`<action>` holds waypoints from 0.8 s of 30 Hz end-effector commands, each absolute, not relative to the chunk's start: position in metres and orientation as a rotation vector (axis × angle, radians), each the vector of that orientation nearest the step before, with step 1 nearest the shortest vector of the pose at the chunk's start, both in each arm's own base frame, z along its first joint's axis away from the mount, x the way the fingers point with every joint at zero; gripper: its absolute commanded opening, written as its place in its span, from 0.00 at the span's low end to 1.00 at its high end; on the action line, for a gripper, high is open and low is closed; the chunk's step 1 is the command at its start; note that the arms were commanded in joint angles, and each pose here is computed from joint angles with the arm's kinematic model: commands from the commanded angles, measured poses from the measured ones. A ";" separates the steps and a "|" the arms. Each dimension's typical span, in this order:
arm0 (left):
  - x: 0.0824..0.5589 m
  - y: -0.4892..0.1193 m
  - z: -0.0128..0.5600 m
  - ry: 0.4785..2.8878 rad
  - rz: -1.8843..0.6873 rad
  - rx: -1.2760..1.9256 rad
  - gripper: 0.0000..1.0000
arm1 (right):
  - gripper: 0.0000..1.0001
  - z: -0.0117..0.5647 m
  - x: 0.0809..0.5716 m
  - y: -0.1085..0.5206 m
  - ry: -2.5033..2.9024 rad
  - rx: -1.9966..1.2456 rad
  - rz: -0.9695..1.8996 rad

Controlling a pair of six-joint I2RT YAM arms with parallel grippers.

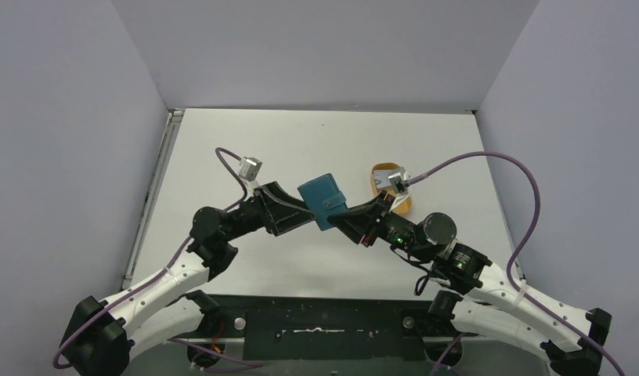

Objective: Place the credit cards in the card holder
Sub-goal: Place the card holder at the center of the board.

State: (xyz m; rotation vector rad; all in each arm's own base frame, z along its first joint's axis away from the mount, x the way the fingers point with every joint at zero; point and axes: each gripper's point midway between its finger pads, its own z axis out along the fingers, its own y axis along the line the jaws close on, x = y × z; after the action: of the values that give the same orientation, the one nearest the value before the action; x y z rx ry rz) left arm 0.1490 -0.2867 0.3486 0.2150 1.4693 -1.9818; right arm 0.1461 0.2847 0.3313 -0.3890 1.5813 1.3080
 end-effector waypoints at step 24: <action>0.185 -0.265 0.325 1.632 -1.716 0.200 0.00 | 0.91 0.323 0.132 0.226 1.785 -0.436 1.037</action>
State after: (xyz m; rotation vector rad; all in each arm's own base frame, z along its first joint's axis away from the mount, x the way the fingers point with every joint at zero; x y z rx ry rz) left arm 0.1767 -0.2732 0.3343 0.1445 1.5326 -1.8385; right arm 0.1320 0.2633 0.3316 -0.4092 1.6835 1.2502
